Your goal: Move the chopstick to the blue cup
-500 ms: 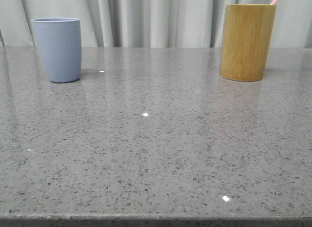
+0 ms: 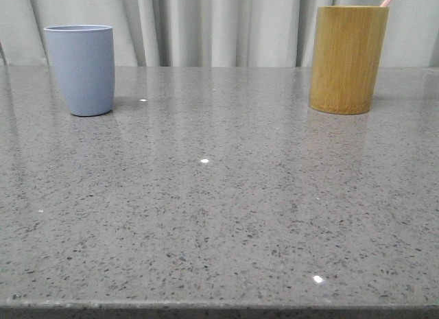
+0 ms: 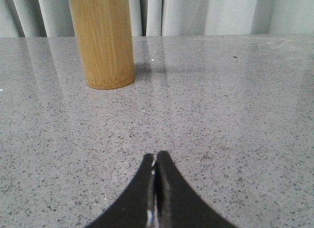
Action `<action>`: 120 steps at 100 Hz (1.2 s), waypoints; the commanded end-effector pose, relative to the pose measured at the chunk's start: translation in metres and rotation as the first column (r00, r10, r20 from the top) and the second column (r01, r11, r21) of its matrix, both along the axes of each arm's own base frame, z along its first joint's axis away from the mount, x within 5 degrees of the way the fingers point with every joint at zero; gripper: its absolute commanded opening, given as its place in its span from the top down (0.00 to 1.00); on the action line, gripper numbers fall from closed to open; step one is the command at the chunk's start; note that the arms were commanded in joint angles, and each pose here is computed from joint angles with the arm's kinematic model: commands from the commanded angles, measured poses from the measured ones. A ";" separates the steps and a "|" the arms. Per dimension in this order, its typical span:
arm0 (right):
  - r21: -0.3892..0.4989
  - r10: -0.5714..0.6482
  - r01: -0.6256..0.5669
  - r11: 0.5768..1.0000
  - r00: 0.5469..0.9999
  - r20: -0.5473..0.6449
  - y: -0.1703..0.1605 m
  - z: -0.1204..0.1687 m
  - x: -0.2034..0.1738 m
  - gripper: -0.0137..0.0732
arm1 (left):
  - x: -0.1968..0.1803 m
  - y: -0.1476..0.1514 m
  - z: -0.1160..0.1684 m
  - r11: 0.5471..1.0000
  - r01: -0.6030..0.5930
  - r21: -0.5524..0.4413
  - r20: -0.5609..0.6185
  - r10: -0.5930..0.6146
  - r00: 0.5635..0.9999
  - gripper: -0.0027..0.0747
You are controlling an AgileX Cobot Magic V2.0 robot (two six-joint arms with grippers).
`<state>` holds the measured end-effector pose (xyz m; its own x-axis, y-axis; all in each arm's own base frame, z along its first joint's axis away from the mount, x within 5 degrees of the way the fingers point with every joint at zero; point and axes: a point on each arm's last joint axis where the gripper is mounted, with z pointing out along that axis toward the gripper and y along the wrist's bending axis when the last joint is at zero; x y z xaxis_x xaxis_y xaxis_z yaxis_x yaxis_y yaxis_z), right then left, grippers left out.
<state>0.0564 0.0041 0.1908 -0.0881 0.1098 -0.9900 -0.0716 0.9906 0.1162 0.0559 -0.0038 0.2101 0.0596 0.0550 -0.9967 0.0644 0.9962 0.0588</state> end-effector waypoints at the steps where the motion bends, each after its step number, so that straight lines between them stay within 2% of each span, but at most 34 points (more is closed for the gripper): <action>1: -0.011 0.004 -0.002 1.000 0.994 0.114 0.000 0.009 -0.001 0.98 | -0.003 0.001 0.005 1.000 -0.005 -0.015 0.103 0.006 0.995 0.99; 19: -0.011 0.004 -0.003 1.000 0.993 0.117 0.000 0.010 -0.001 0.98 | -0.003 0.001 0.006 1.000 -0.005 -0.015 0.107 0.006 0.994 0.99; 33: -0.007 0.013 -0.012 1.000 0.980 0.198 0.001 0.017 -0.002 0.98 | -0.003 0.001 0.007 1.000 -0.005 -0.018 0.116 0.007 0.993 0.99; 45: -0.005 0.011 -0.010 1.000 0.979 0.202 0.001 0.024 -0.003 0.98 | -0.004 0.002 0.009 0.992 0.006 -0.122 0.133 0.010 0.991 0.99; 58: 0.069 0.003 -0.020 0.997 0.969 0.247 0.000 0.045 -0.008 0.98 | -0.006 0.002 0.019 0.991 0.010 -0.131 0.205 0.017 0.979 0.99; 69: 0.089 -0.001 -0.021 0.996 0.972 0.237 -0.001 0.069 -0.015 0.98 | -0.012 0.001 0.040 0.990 0.025 -0.139 0.186 0.001 0.983 0.99; 81: 0.057 -0.008 -0.001 0.998 0.987 0.158 -0.002 0.101 -0.022 0.98 | -0.015 -0.002 0.065 0.986 0.048 -0.157 0.076 -0.036 0.996 0.99; 91: -0.005 -0.020 0.020 1.000 0.999 0.047 -0.003 0.124 -0.019 0.98 | -0.013 -0.006 0.085 0.986 0.063 -0.156 -0.102 -0.080 0.992 0.99; 92: -0.010 -0.021 0.022 1.000 0.999 0.029 -0.004 0.128 -0.018 0.98 | -0.011 -0.007 0.086 0.986 0.064 -0.154 -0.155 -0.089 0.984 0.99; 93: -0.013 -0.022 0.023 1.000 0.999 0.029 -0.004 0.130 -0.019 0.98 | -0.011 -0.007 0.093 0.985 0.067 -0.156 -0.143 -0.090 0.986 0.99; 98: -0.034 -0.026 0.025 0.999 0.999 -0.023 -0.004 0.143 -0.015 0.98 | -0.008 -0.009 0.103 0.985 0.075 -0.157 -0.241 -0.112 0.964 0.99; 99: -0.043 -0.027 0.025 0.999 0.998 -0.061 -0.004 0.142 -0.013 0.98 | -0.007 -0.010 0.104 0.985 0.077 -0.155 -0.269 -0.117 0.956 0.99; 110: -0.072 -0.010 -0.002 0.997 0.986 -0.165 -0.002 0.170 -0.002 0.98 | 0.002 -0.015 0.127 0.982 0.095 -0.161 -0.454 -0.160 0.877 0.99; 120: -0.078 -0.003 -0.016 0.997 0.971 -0.237 -0.001 0.189 0.006 0.98 | 0.010 -0.019 0.152 0.975 0.119 -0.188 -0.507 -0.200 0.838 0.99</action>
